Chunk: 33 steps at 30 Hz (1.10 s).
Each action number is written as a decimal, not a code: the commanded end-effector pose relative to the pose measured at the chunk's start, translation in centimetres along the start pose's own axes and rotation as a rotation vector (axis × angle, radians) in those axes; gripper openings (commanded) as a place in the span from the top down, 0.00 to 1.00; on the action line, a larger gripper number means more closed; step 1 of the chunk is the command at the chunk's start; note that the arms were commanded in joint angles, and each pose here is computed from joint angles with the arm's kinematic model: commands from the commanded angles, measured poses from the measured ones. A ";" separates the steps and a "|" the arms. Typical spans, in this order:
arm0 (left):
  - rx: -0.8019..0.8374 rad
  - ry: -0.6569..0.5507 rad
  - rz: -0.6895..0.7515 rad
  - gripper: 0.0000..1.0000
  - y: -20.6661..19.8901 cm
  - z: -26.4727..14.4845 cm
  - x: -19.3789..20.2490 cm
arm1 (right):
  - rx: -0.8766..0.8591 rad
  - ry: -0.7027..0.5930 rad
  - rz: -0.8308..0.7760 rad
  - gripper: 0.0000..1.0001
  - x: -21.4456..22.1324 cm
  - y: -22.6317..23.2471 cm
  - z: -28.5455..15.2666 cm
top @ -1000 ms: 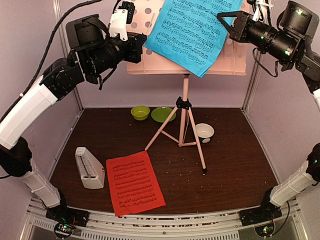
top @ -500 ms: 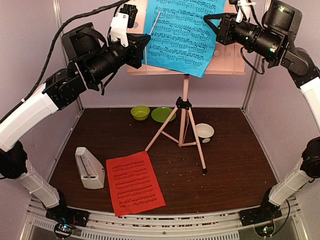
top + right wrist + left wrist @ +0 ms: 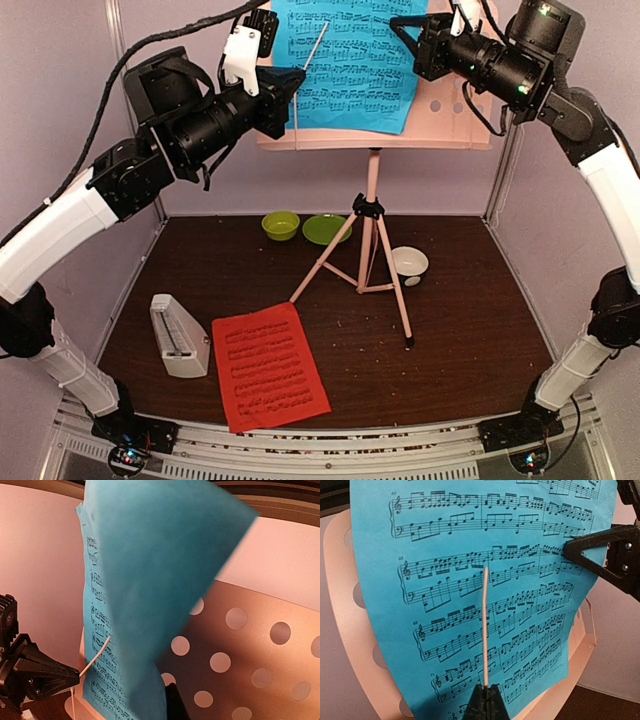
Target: Set up the instrument practice props
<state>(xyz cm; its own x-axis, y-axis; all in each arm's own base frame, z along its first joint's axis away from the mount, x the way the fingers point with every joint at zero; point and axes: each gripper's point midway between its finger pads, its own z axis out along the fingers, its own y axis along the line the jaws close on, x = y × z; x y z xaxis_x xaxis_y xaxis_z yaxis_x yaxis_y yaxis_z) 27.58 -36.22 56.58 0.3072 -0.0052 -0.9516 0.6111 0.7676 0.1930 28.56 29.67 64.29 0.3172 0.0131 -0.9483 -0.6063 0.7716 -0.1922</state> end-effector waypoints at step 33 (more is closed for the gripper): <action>0.024 -0.087 0.017 1.00 -0.2 -0.7 -2.1 | -0.073 -0.045 0.021 0.73 0.8 1.8 2.7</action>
<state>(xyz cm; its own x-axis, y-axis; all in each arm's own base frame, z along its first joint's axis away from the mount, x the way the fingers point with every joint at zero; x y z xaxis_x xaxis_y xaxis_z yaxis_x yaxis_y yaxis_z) 27.48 -36.29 56.61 0.3311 0.0009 -0.9436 0.6066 0.7658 0.2136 29.84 33.79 62.51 0.3062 0.0341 -0.9514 -0.6856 0.7012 -0.1956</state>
